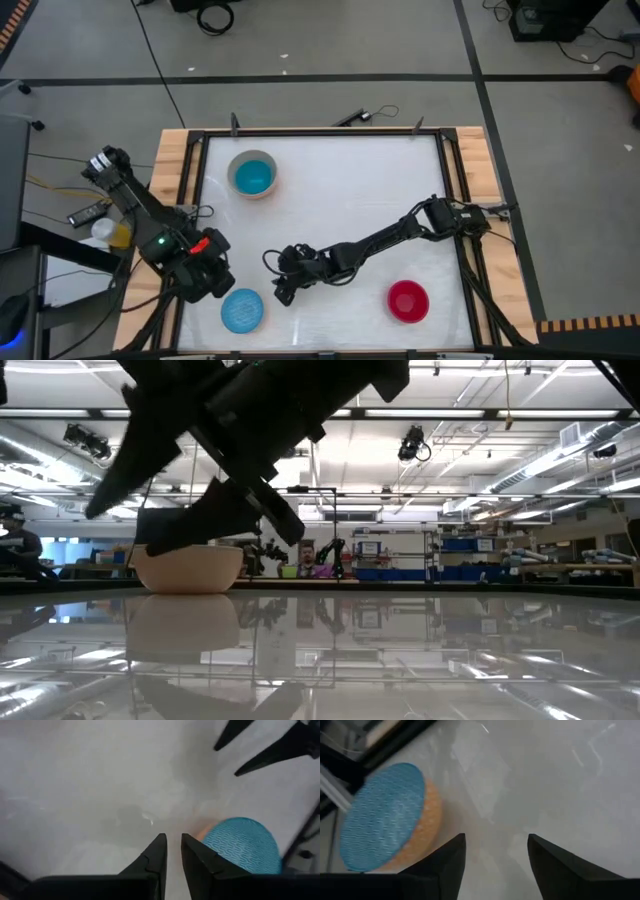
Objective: Nest bowls inside each other
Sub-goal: Stack the blue patterned bowl on top of the blue bowl
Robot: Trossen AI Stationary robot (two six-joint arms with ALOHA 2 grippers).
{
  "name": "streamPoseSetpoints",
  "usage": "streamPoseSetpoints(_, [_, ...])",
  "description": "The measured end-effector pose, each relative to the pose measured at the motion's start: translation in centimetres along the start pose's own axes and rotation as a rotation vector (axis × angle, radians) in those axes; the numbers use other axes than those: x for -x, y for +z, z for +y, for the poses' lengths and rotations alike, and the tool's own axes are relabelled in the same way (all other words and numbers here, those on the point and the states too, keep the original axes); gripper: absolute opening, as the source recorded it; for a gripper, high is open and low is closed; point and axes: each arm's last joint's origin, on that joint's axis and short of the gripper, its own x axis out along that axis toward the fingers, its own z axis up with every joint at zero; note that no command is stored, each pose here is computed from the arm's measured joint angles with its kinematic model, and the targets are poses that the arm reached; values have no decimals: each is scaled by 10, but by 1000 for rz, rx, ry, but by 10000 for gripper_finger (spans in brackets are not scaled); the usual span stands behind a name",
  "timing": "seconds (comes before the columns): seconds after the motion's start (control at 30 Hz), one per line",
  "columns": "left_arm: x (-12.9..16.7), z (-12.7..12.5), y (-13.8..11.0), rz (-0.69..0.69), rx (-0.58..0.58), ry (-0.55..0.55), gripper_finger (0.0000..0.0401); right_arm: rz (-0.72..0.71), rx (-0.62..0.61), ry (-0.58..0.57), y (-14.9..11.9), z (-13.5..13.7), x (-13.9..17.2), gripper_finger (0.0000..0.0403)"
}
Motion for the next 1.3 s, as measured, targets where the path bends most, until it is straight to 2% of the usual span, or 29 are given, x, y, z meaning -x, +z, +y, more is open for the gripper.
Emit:
streamPoseSetpoints(0.1, [-6,-12,-6,5,31,-54,61,-12,17,60,2,5,0,231])
streamPoseSetpoints(0.17, [-15,-25,-15,18,-9,-90,61,-7,46,73,2,6,0,234])
streamPoseSetpoints(0.23, [-24,-33,-26,59,-41,-82,62,1,73,81,2,6,0,234])
streamPoseSetpoints(0.4, [-37,-39,-47,218,18,-26,62,6,75,177,4,12,1,234])
streamPoseSetpoints(0.53, [-32,-44,-65,326,75,-74,62,2,86,225,2,19,3,234])
streamPoseSetpoints(0.63, [-29,-48,-76,329,113,-110,62,-6,86,242,1,22,4,234])
streamPoseSetpoints(0.8, [-47,-56,-88,316,111,-87,62,-22,86,225,2,21,4,234])
streamPoseSetpoints(0.93, [-69,-64,-89,297,78,-61,62,-19,85,219,2,20,4,234])
streamPoseSetpoints(1.07, [-83,-66,-79,267,55,-27,62,17,94,192,-2,18,3,234])
streamPoseSetpoints(1.3, [-91,-70,-58,221,-15,-55,62,102,90,48,-13,6,3,234])
